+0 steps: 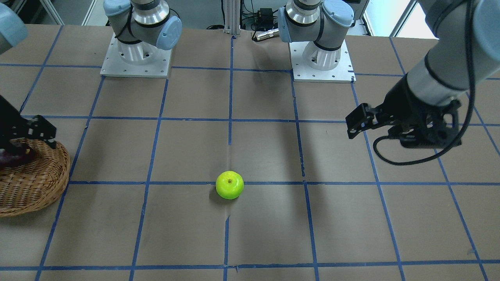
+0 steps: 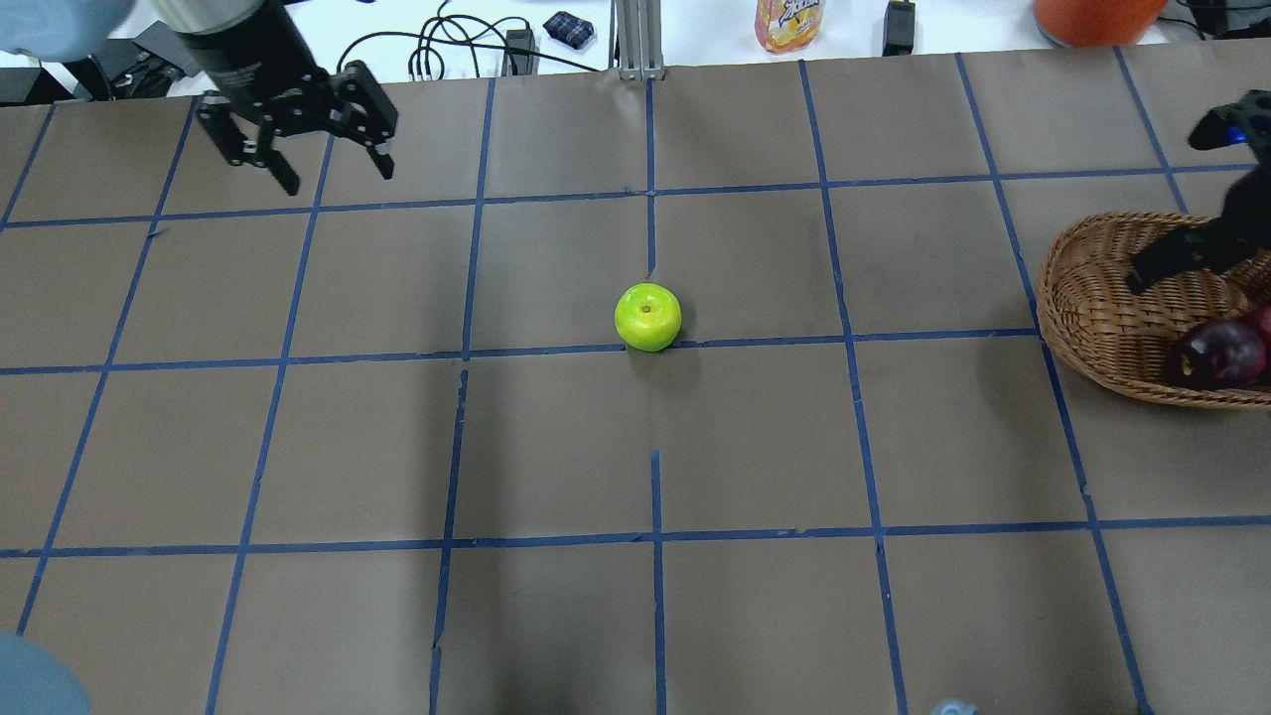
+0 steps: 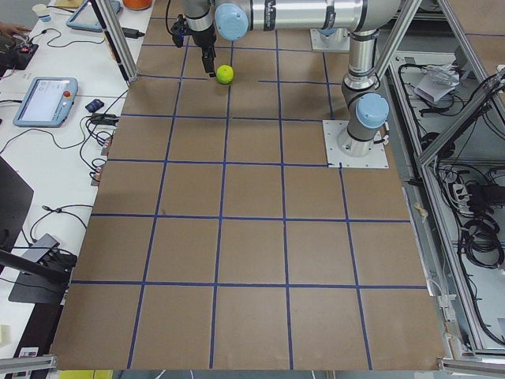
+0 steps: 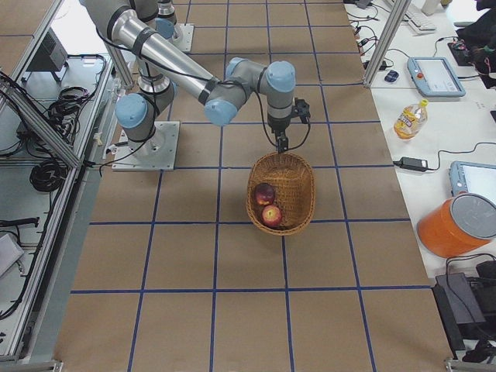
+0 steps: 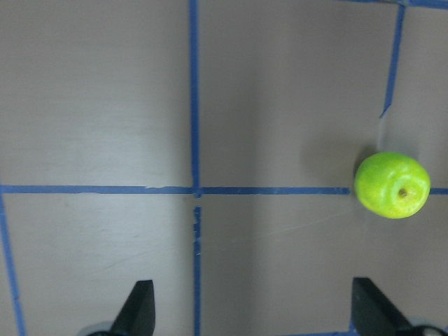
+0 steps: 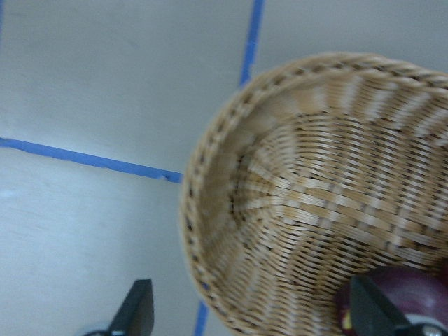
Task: Put all apples into basket
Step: 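Reach and grasp the green apple with right gripper while left withdraws upward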
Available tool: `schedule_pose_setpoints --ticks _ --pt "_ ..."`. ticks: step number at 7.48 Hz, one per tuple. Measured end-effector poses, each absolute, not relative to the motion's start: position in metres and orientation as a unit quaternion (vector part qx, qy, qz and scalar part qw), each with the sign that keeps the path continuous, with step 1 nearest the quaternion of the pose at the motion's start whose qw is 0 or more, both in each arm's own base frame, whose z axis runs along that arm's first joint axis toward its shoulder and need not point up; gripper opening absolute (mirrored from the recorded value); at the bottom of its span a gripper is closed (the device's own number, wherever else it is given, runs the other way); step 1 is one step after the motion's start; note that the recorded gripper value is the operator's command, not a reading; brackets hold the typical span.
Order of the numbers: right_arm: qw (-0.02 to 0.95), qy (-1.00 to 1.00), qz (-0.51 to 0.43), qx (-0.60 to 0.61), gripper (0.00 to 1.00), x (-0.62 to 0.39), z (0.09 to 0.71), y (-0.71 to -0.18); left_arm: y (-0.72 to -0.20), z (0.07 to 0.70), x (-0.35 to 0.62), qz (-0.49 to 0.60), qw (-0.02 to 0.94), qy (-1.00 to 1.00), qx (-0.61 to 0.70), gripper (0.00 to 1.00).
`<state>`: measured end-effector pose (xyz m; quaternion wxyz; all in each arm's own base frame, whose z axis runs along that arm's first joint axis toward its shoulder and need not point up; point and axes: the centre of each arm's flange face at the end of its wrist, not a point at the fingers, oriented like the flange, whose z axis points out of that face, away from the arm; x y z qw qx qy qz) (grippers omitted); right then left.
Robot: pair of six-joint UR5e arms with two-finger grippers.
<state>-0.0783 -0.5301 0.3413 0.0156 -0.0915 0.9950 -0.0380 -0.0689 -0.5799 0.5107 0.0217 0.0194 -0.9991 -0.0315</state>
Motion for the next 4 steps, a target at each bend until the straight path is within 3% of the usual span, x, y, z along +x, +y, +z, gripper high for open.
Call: schedule_pose_setpoints --ticks 2,4 --pt "0.025 0.997 -0.045 -0.061 1.0 0.059 0.333 -0.546 -0.531 0.558 -0.124 0.002 -0.003 -1.0 0.001 1.0" --pt "0.041 0.996 -0.075 0.002 1.0 0.187 0.314 -0.56 -0.504 0.551 -0.141 -0.01 -0.007 -0.999 0.031 1.0"
